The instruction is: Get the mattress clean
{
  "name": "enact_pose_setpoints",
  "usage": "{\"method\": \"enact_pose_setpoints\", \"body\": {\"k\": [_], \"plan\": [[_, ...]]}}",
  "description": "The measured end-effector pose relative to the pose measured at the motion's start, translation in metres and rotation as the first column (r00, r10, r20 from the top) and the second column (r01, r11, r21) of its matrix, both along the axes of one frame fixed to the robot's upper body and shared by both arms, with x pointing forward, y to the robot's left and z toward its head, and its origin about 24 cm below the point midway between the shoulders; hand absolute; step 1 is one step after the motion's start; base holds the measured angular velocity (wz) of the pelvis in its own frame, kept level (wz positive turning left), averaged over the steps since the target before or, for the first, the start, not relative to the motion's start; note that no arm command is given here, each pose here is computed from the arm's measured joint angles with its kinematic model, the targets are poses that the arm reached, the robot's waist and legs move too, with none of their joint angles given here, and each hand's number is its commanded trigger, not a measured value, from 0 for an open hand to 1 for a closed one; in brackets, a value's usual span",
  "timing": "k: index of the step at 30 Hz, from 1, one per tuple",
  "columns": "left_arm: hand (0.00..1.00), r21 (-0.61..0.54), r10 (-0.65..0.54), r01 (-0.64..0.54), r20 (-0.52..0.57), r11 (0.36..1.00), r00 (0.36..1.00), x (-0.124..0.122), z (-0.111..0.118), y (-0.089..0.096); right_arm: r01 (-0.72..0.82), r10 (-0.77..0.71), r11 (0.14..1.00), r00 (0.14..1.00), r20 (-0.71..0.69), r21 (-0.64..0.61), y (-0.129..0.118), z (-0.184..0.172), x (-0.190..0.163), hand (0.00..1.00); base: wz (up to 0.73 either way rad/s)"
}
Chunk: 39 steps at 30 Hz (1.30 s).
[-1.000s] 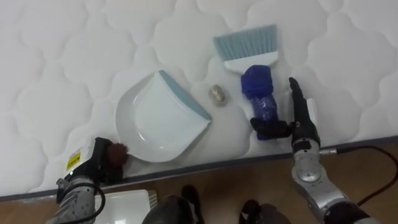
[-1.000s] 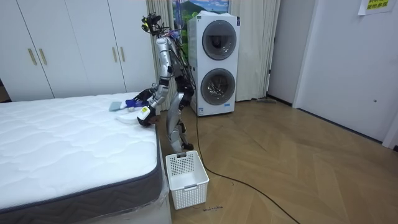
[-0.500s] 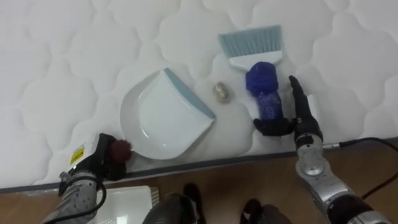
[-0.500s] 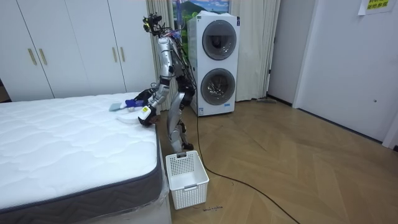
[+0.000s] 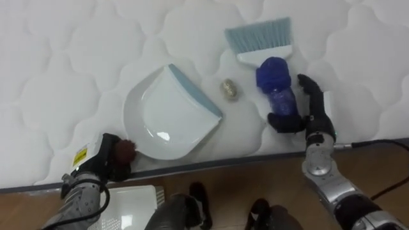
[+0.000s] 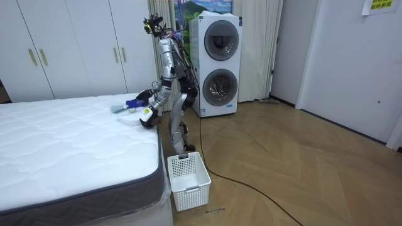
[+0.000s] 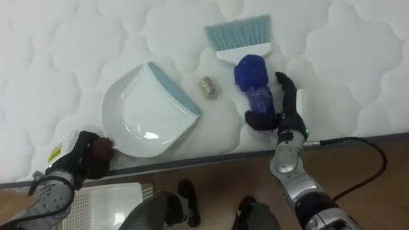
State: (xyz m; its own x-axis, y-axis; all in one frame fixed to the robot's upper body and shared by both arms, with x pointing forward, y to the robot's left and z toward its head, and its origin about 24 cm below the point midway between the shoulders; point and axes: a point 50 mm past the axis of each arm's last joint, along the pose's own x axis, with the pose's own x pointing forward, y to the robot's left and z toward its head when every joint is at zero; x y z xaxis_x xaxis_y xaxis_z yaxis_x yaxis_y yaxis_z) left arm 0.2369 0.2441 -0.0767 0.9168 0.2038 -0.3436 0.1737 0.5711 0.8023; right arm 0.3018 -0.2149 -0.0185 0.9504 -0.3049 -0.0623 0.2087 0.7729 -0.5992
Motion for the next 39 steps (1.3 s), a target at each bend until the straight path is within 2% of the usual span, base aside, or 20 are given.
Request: {"method": "enact_pose_setpoints", "body": {"k": [7,14,29,39], "plan": [[1.00,0.000,-0.027,0.027,-0.012,1.000,1.000,0.007,0.003,-0.007,0.076,-0.080,0.993,0.996,-0.042,-0.094,-0.016,0.006,0.010,1.00,0.06],[1.00,0.002,-0.042,0.042,-0.015,0.999,0.999,0.010,0.004,-0.011,0.105,-0.115,0.987,0.991,-0.074,-0.125,-0.026,0.005,0.008,1.00,0.05],[1.00,0.006,-0.053,0.053,-0.001,0.999,0.999,0.016,0.008,-0.014,0.135,-0.145,0.984,0.986,-0.083,-0.117,-0.031,0.004,0.007,1.00,0.02],[1.00,0.005,-0.053,0.053,0.024,0.999,0.998,0.018,0.013,-0.014,0.182,-0.183,0.983,0.980,-0.074,-0.011,-0.038,0.007,0.007,1.00,0.04]]}}
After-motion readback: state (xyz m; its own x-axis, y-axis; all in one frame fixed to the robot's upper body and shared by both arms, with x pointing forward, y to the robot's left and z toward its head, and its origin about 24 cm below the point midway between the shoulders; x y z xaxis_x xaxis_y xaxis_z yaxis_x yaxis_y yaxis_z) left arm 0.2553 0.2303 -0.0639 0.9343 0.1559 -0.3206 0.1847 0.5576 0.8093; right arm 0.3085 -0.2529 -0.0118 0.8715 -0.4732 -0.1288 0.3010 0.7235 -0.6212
